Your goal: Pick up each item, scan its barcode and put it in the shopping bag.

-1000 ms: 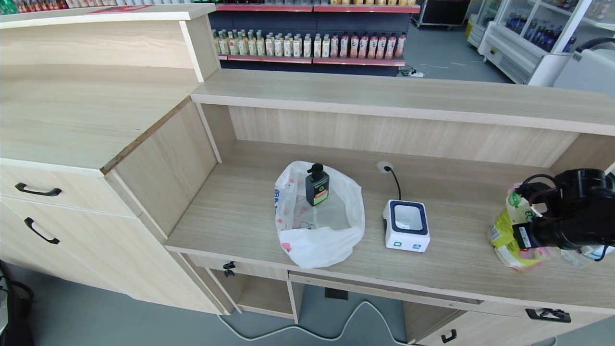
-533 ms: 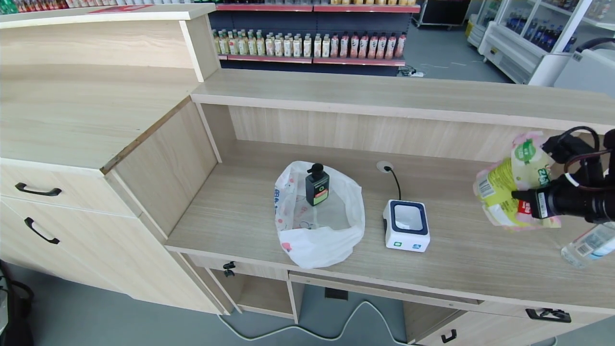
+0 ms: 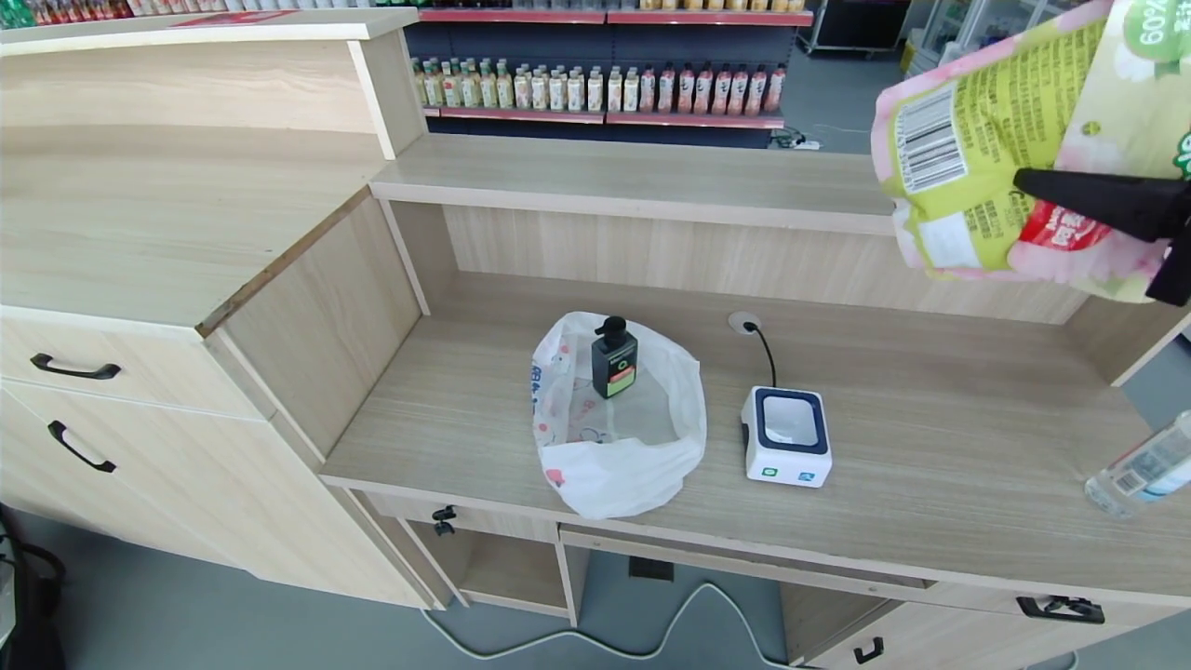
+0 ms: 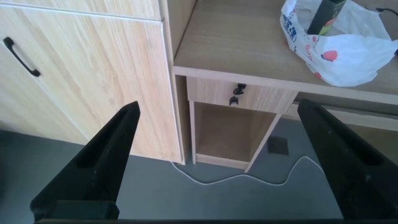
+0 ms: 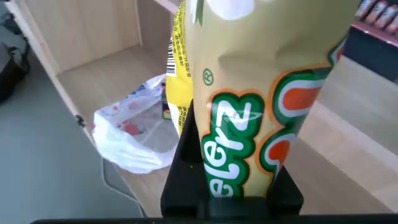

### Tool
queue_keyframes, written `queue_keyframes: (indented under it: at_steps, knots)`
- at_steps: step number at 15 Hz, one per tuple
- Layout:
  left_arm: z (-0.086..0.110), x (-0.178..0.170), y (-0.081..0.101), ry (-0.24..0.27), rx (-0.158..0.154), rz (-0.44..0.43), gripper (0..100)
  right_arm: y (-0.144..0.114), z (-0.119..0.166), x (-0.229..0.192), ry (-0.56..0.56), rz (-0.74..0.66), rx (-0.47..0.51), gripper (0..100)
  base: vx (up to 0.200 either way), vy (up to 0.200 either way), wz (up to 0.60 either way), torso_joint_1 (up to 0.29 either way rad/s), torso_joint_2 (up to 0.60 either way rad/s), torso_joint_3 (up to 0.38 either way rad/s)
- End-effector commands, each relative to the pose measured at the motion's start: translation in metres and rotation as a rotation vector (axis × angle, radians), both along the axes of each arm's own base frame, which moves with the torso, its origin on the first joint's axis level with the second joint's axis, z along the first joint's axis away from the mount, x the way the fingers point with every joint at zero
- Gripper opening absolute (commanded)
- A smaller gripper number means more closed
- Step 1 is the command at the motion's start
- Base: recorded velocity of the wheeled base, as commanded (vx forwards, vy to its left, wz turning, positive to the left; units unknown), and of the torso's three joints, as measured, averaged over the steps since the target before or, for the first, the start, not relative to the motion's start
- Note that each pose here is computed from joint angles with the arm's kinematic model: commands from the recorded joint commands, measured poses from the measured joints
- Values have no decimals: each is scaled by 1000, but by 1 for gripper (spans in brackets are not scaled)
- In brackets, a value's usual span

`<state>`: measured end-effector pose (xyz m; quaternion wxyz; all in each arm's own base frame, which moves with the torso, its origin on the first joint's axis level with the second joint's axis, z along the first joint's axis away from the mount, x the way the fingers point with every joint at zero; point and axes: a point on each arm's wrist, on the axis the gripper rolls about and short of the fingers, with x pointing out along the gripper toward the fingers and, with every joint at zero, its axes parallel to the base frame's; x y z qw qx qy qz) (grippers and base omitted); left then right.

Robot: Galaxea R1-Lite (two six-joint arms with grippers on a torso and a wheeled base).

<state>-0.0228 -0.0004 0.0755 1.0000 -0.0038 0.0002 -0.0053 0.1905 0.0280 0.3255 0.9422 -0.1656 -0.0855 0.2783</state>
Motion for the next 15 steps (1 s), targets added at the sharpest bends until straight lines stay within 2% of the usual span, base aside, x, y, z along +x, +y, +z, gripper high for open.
queue_keyframes:
  at_steps: [1, 2, 3, 6, 8, 13, 14, 15]
  knots:
    - [0, 0, 0, 0, 0, 0, 100, 20, 28, 5, -82, -130, 15, 0, 0, 0, 0, 0, 0, 0]
    - [0, 0, 0, 0, 0, 0, 100, 24, 34, 4, -65, -202, 22, 0, 0, 0, 0, 0, 0, 0]
    - [0, 0, 0, 0, -2, 0, 100, 31, 37, 1, -20, -210, 1, 0, 0, 0, 0, 0, 0, 0]
    - [0, 0, 0, 0, 0, 0, 100, 32, 39, -4, -46, -201, -101, 0, 0, 0, 0, 0, 0, 0]
    - [0, 0, 0, 0, 0, 0, 100, 27, 42, -23, -70, -151, -188, 0, 0, 0, 0, 0, 0, 0]
    - [0, 0, 0, 0, 0, 0, 100, 25, 49, -33, -15, -152, -185, 0, 0, 0, 0, 0, 0, 0]
    - [0, 0, 0, 0, 0, 0, 100, 26, 48, -37, 18, -118, -176, 0, 0, 0, 0, 0, 0, 0]
    - [0, 0, 0, 0, 0, 0, 100, 29, 43, -45, 72, 18, -140, 0, 0, 0, 0, 0, 0, 0]
